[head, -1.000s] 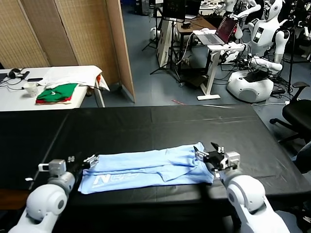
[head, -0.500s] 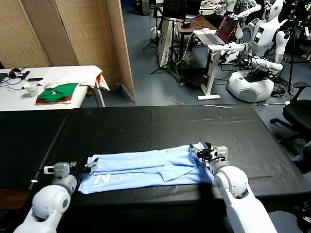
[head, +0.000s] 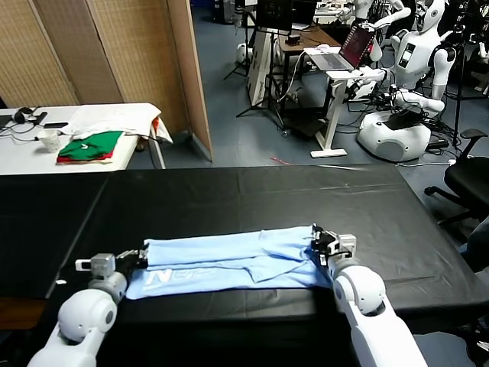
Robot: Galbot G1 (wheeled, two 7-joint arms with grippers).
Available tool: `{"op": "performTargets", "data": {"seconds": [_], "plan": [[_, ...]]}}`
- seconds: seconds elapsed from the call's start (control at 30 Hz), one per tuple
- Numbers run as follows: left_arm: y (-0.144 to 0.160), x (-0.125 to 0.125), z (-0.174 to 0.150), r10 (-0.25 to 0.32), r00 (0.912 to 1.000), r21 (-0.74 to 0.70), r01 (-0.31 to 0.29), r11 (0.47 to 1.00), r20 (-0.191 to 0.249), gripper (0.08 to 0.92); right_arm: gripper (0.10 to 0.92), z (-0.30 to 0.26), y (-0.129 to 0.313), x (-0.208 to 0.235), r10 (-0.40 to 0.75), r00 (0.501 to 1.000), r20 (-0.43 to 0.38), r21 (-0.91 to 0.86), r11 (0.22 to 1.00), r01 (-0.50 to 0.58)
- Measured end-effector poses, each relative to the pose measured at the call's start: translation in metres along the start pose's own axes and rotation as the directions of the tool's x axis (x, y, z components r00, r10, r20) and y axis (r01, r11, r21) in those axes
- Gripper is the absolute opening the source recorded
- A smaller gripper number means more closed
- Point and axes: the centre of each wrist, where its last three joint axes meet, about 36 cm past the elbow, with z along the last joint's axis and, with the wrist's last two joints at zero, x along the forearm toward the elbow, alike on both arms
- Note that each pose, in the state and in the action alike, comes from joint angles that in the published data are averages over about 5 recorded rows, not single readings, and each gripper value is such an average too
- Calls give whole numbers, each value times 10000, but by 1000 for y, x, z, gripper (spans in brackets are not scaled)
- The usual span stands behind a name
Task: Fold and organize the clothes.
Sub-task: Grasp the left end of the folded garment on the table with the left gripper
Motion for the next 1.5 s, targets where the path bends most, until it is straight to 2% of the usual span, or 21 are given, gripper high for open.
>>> {"op": "performTargets", "data": {"seconds": [0.07,0.17,0.23,0.43,0.5,0.57,0.67,0.77,0.93,1.23,1.33,1.43,1.5], "plan": [[0,-4,1,-88,9998,-81,89,9999,186,156,185,1,-1,3,-165,9999,29,-26,9999,165],[1,-6,5,-234,9987,-235,245,9994,457,182,332,1,-5,9,-334,9994,135,-19,9994,334],[3,-6,8,-319,9980,-299,336,9990,552,259,465,-1,-8,16,-376,9990,257,-2,9993,377],[7,5,13,-574,9973,-91,579,9983,462,596,820,-8,-13,45,-442,9962,748,-26,9990,445],[8,12,15,-555,9975,111,551,9984,433,728,882,-8,-14,55,-473,9950,883,-37,9988,478],[9,19,17,-484,9980,401,467,9981,418,829,899,-7,-14,64,-488,9942,963,-48,9988,495],[11,27,23,-363,9988,1011,329,9943,324,896,906,-5,-14,73,-480,9938,1000,-54,9988,488],[15,32,32,-249,9995,1683,213,9855,195,905,907,-3,-15,79,-444,9939,1005,-42,9990,451],[19,37,42,-75,9997,2363,22,9717,216,907,907,-2,-15,85,-407,9941,1004,-65,9991,416],[18,39,50,-22,9998,2421,-24,9703,187,902,907,-2,-12,87,-418,9938,1032,-107,9990,432],[16,40,52,-52,9999,2346,14,9721,156,856,907,-2,-12,86,-446,9936,1035,-124,9989,461],[15,40,54,-75,9999,2286,45,9735,120,731,907,-1,-11,85,-488,9934,1038,-153,9986,506],[14,39,55,-89,9999,2225,66,9749,95,612,907,-1,-10,84,-525,9932,1044,-164,9984,545]]}}
